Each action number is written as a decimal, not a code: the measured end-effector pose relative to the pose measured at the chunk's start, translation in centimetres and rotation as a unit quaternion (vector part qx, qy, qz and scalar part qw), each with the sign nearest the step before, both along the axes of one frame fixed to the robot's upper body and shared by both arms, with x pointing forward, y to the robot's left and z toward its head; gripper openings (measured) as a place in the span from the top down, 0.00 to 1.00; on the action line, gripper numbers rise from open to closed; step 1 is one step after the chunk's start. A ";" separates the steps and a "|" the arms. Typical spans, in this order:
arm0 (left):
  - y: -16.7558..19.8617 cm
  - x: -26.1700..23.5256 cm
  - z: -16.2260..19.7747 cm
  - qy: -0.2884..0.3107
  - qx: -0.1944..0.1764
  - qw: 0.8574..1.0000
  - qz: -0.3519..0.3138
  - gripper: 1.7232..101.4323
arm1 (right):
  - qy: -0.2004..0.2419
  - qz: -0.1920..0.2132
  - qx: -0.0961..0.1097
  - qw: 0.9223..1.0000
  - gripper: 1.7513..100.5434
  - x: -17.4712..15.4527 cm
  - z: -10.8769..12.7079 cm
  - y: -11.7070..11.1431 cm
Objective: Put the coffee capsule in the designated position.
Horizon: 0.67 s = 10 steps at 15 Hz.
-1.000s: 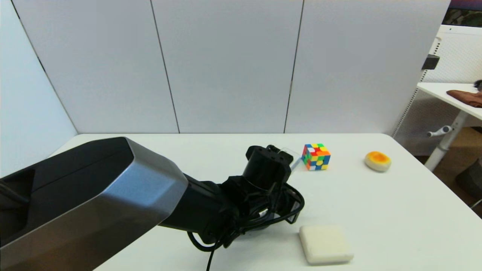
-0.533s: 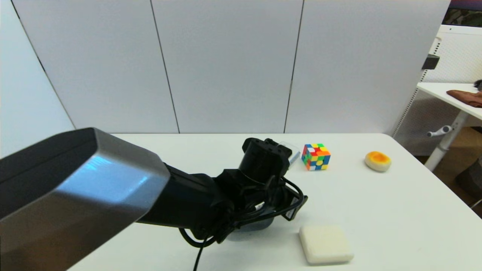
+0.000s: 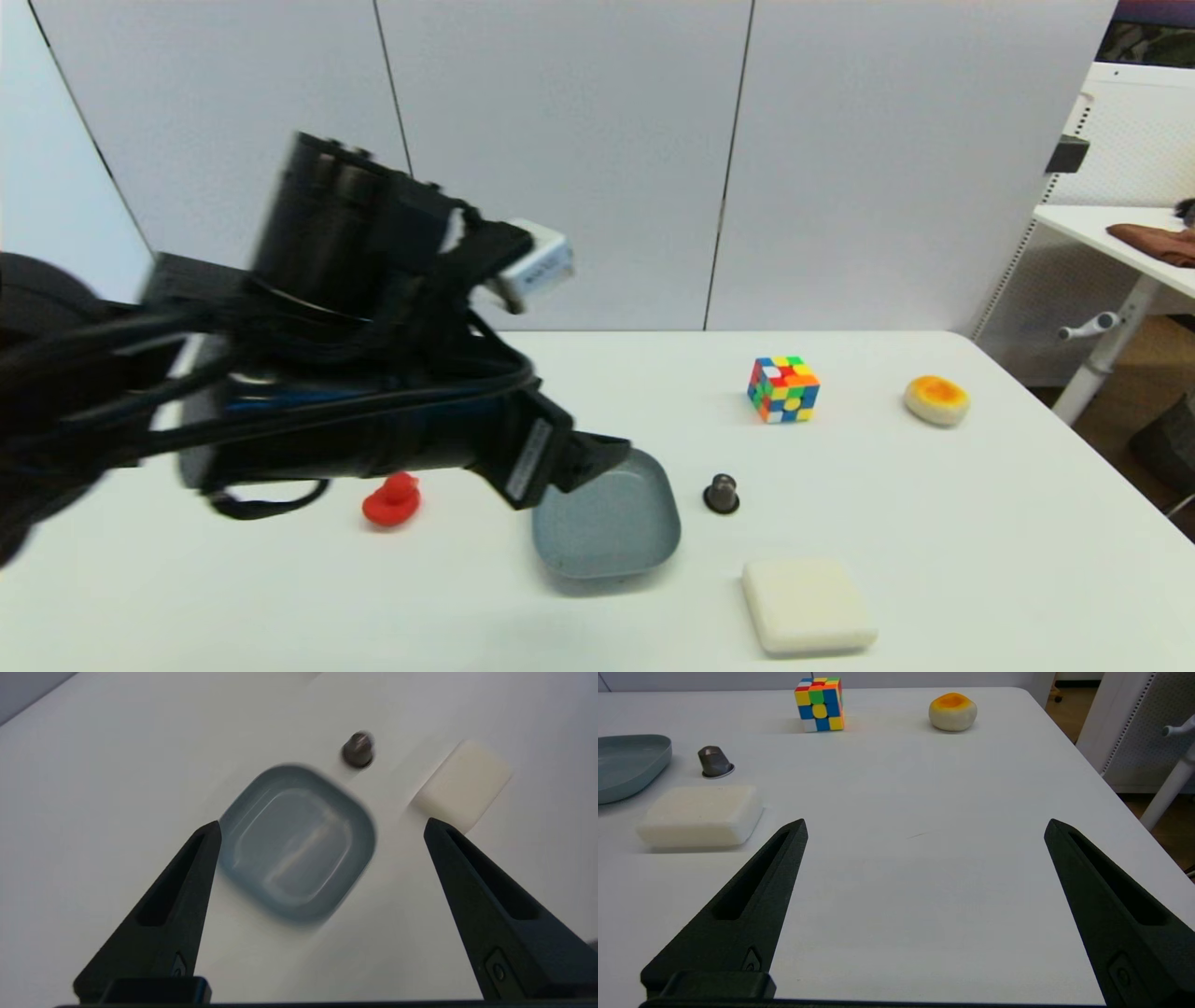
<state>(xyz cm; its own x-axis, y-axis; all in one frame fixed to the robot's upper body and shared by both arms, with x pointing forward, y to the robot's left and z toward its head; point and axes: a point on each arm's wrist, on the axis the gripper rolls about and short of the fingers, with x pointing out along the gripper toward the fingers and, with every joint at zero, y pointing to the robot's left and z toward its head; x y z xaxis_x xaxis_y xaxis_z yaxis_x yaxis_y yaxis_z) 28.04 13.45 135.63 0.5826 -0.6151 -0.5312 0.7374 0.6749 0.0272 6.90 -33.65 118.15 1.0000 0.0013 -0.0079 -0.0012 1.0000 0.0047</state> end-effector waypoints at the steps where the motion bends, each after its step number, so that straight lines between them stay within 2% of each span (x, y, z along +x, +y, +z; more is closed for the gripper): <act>1: 2.6 -0.9 0.6 -0.011 0.003 1.000 0.016 0.13 | 0.000 0.000 0.000 1.000 0.00 0.0 0.0 0.0; 3: 6.8 -2.8 0.5 -0.038 -0.005 0.998 0.052 0.11 | 0.000 0.000 0.000 1.000 0.00 0.0 0.0 0.0; 6: 12.3 -5.7 -1.6 -0.098 -0.021 0.988 0.122 0.08 | 0.000 0.000 0.000 1.000 0.00 0.0 0.0 0.0; 8: 15.4 -7.9 -4.1 -0.144 -0.034 0.972 0.182 0.07 | 0.000 0.000 0.000 1.000 0.00 0.0 0.0 0.0; 10: 17.6 -10.3 -6.7 -0.198 -0.049 0.948 0.244 0.06 | 0.000 0.000 0.000 1.000 0.00 0.0 0.0 0.0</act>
<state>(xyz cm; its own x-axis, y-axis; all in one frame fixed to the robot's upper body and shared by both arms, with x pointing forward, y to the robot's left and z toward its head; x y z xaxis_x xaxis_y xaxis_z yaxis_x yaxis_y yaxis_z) 17.75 31.06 128.91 0.9526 -0.2556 -0.1648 0.2811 0.9469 0.1562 6.90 -33.65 118.15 1.0000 0.0013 -0.0079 -0.0012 1.0000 0.0047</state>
